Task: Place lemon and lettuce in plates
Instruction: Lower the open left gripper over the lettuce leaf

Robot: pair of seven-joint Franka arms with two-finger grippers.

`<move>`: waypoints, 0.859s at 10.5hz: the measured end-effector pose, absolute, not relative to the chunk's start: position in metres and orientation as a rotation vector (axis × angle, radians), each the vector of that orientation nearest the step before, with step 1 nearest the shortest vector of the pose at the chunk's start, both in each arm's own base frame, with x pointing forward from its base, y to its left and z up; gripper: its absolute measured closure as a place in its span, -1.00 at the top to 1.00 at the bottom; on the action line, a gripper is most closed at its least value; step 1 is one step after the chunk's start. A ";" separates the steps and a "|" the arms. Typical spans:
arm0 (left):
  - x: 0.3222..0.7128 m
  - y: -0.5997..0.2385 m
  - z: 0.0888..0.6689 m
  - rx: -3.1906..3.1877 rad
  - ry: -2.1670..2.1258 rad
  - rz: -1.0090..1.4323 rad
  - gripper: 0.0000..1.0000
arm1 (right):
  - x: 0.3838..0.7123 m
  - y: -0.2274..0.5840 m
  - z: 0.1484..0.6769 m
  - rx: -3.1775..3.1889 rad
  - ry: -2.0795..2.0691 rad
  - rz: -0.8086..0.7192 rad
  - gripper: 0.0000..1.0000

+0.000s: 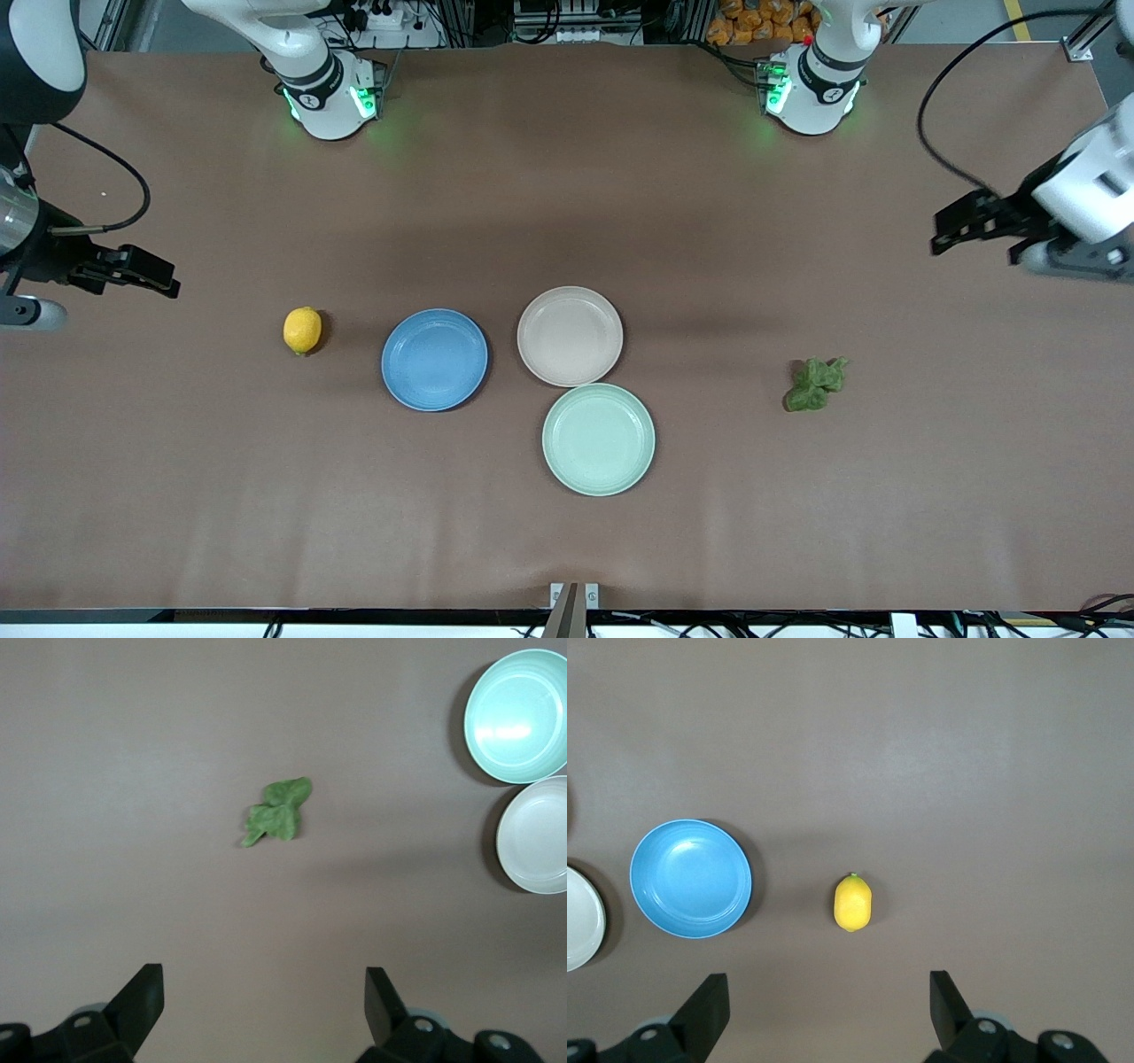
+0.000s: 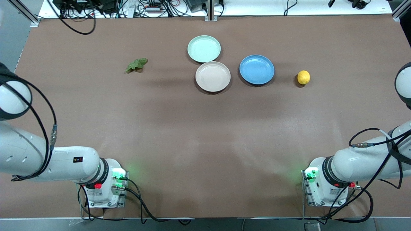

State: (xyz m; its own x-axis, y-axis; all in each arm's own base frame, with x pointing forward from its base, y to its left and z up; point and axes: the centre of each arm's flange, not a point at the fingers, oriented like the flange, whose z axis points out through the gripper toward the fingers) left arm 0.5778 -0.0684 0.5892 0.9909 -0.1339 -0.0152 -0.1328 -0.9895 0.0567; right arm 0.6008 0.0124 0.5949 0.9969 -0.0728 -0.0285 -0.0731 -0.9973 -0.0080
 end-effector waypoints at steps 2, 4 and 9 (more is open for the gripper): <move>0.594 -0.076 0.558 3.070 -0.220 -0.070 1.00 | 0.596 0.012 0.604 -3.130 0.114 0.064 1.00; 0.610 -0.082 0.526 3.060 -0.230 -0.099 1.00 | 0.594 0.010 0.616 -3.130 0.119 0.048 1.00; 0.639 -0.081 0.473 3.066 -0.224 -0.084 1.00 | 0.591 0.000 0.621 -3.129 0.144 0.051 1.00</move>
State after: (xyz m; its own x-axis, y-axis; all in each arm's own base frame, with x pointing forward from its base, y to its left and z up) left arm 0.6389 -0.0807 0.4725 0.9879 -0.1470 -0.0498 -0.1434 -0.9872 0.0696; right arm 0.5910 -0.0001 0.6212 0.9952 -0.0918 -0.0331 -0.0921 -0.9957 -0.0076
